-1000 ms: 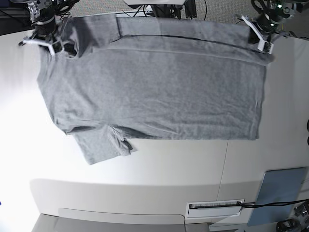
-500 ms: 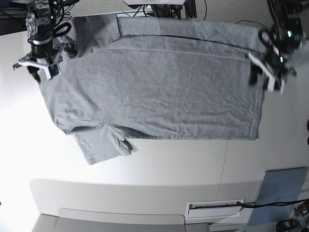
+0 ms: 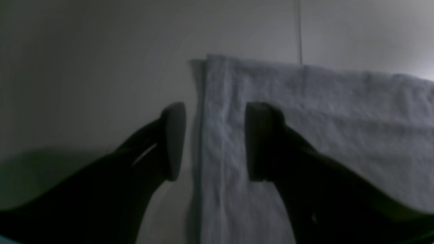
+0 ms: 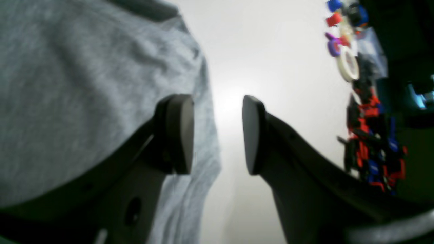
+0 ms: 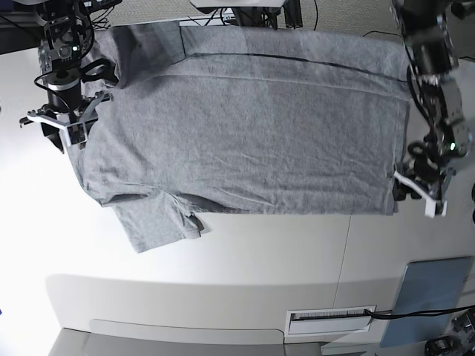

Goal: Fold the T-shirt properly
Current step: 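Move left gripper along the hem to the opposite hem corner and grasp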

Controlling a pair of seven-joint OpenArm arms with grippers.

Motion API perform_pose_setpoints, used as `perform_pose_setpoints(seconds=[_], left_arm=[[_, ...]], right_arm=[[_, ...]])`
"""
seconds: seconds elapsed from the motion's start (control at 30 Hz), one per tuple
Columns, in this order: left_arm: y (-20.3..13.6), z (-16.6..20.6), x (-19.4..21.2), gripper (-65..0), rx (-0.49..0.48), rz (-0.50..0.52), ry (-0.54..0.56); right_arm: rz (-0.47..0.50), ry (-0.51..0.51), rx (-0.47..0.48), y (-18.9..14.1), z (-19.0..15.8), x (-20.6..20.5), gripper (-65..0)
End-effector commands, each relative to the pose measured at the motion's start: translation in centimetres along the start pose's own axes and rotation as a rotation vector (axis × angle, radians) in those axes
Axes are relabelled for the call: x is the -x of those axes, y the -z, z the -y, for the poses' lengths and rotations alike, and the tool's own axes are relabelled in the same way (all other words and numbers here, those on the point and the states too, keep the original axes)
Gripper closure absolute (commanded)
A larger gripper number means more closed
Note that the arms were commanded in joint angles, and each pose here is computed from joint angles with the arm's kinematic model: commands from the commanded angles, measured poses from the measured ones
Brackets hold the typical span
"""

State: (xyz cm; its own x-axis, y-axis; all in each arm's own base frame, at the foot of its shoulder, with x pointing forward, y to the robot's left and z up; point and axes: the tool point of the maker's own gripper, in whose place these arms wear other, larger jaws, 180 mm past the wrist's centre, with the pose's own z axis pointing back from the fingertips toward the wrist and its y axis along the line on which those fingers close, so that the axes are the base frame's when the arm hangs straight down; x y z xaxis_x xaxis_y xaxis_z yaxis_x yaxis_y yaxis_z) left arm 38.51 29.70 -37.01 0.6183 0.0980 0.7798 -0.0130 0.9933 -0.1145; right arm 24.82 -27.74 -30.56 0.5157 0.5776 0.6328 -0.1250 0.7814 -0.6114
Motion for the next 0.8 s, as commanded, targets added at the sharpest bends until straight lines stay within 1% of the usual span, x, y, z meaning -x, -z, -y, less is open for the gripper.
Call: perform_pose_setpoints(seconds=[0.0, 0.1, 0.17, 0.27, 0.37, 0.43, 0.47, 0.5, 0.6, 0.7, 0.77], left_arm=[[0.2, -0.3, -3.2, -29.6, -0.001, 0.065, 0.016], [2.5, 0.4, -3.5, -29.6, 0.001, 0.007, 0.046], [3.8, -0.2, -3.4, -29.6, -0.061, -0.041, 0.059], [5.2, -1.6, -3.9, -29.6, -0.156, -0.073, 0.067], [5.9, -2.4, -3.5, -29.6, -0.179, -0.123, 0.070], [6.3, -2.8, -2.8, -29.6, -0.183, -0.159, 0.052], [6.5, -2.8, -2.4, -29.6, -0.175, -0.178, 0.047], [6.7, -2.4, -1.8, -29.6, -0.143, -0.196, 0.053], [7.0, -0.5, -0.1, -29.6, -0.017, -0.252, 0.082], [7.0, 0.5, 0.2, -29.6, 0.038, -0.250, 0.071], [7.1, 0.8, -0.2, -29.6, 0.054, -0.237, 0.052]], right_arm=[[0.032, -0.013, 0.017, -0.1, 0.7, -0.9, -23.8], [0.015, -0.020, 0.007, -0.1, 0.6, -0.6, -23.8], [-0.003, -0.019, 0.008, -0.1, 0.6, -0.3, -23.8], [-0.028, -0.020, 0.009, -0.1, 0.6, 0.2, -23.8], [-0.039, -0.022, 0.010, -0.1, 0.6, 0.4, -23.8], [-0.039, -0.022, 0.010, -0.1, 0.6, 0.4, -23.8], [-0.039, -0.022, 0.010, -0.1, 0.6, 0.4, -23.8], [-0.039, -0.022, 0.010, -0.1, 0.6, 0.4, -23.8], [-0.039, -0.022, 0.010, -0.1, 0.6, 0.4, -23.8], [-0.039, -0.022, 0.010, -0.1, 0.6, 0.4, -23.8], [-0.039, -0.022, 0.010, -0.1, 0.6, 0.4, -23.8]])
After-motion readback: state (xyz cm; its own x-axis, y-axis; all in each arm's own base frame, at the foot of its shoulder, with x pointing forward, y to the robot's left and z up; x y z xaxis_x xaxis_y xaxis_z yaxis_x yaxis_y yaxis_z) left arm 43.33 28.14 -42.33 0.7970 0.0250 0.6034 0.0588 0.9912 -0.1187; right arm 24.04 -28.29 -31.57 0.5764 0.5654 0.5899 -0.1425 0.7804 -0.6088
